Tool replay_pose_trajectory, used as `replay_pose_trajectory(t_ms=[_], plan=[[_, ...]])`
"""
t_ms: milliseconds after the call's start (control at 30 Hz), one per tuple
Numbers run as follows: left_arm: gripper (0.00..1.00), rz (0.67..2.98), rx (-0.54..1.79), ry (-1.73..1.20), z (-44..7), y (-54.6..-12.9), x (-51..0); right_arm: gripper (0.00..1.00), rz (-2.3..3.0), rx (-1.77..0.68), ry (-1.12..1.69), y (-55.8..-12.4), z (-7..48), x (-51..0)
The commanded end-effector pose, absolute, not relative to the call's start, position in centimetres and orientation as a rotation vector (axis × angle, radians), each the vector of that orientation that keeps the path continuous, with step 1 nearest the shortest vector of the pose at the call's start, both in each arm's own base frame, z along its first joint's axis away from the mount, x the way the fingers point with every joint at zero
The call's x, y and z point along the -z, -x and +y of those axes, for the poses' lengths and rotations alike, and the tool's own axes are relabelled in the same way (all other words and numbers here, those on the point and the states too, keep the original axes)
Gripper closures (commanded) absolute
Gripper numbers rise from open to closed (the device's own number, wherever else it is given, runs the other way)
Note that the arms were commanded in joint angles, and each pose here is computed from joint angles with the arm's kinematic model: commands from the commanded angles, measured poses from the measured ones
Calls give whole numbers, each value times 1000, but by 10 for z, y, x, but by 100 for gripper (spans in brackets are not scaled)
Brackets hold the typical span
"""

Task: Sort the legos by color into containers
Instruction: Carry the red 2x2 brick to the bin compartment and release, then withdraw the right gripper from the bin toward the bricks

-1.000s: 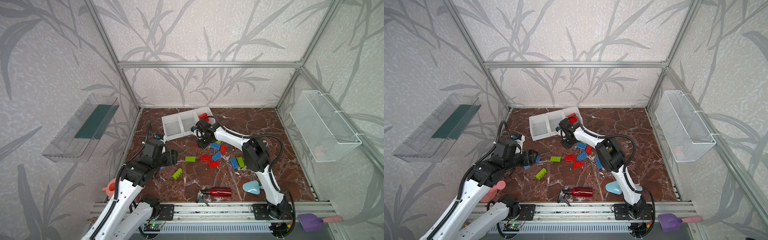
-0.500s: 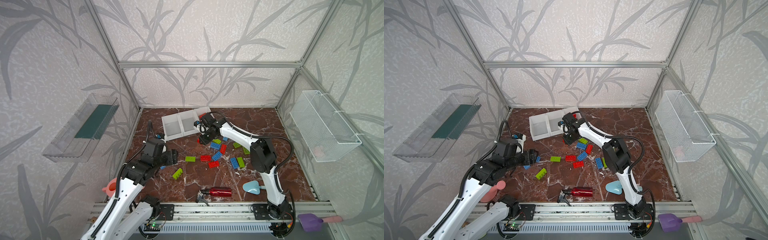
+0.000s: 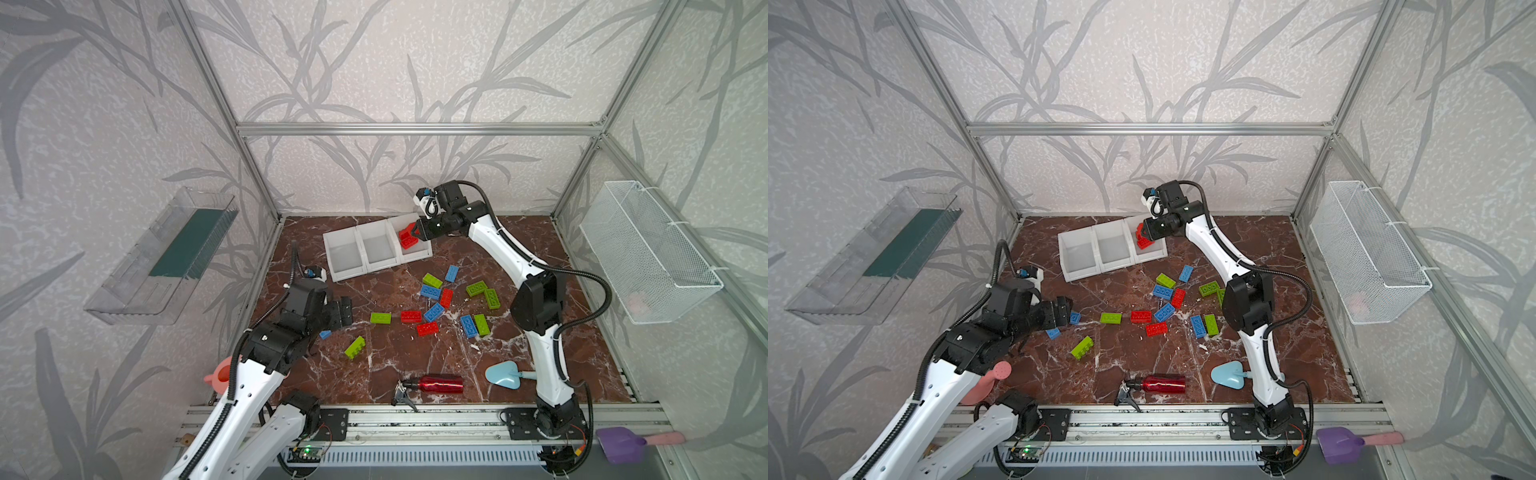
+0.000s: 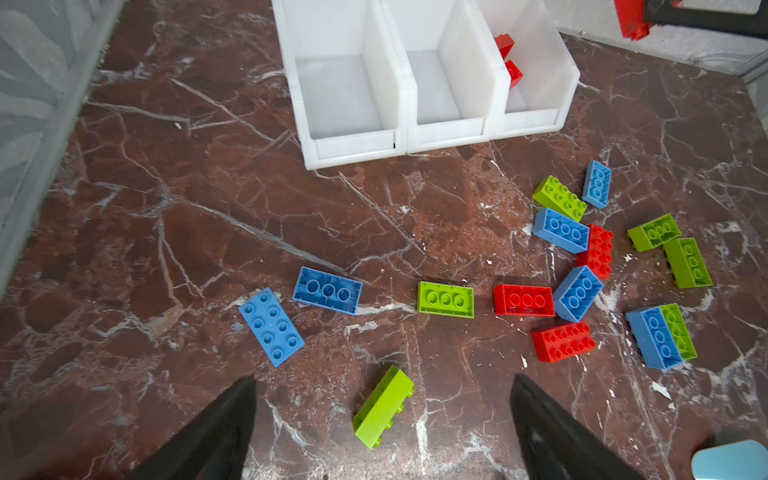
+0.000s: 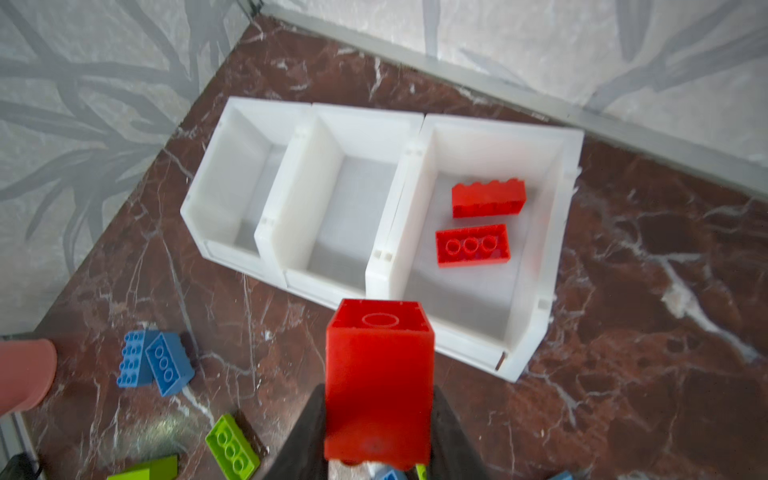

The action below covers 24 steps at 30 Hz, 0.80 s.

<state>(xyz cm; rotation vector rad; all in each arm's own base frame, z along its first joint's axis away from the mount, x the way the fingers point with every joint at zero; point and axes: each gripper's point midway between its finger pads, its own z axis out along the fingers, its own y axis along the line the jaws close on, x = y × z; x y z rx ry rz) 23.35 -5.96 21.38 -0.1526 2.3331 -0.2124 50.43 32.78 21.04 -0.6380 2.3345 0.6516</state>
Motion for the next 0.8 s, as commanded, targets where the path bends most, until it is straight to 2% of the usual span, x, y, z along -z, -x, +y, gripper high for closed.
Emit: replay_pose_trajectory(t_ms=[0, 333, 400, 567, 767], plan=[[3, 2314, 154, 213, -47, -230, -211, 85, 2404, -663, 623, -511, 335, -191], [2, 2311, 131, 215, -43, -229, -212, 74, 2392, -669, 481, -551, 337, -171], [2, 2312, 135, 204, -44, -230, -212, 65, 2385, -677, 458, -555, 336, -170], [3, 2324, 139, 186, -47, -231, -210, 28, 2370, -705, 437, -559, 336, -173], [3, 2324, 107, 193, -42, -231, -211, 18, 2338, -698, 461, -554, 335, -195]])
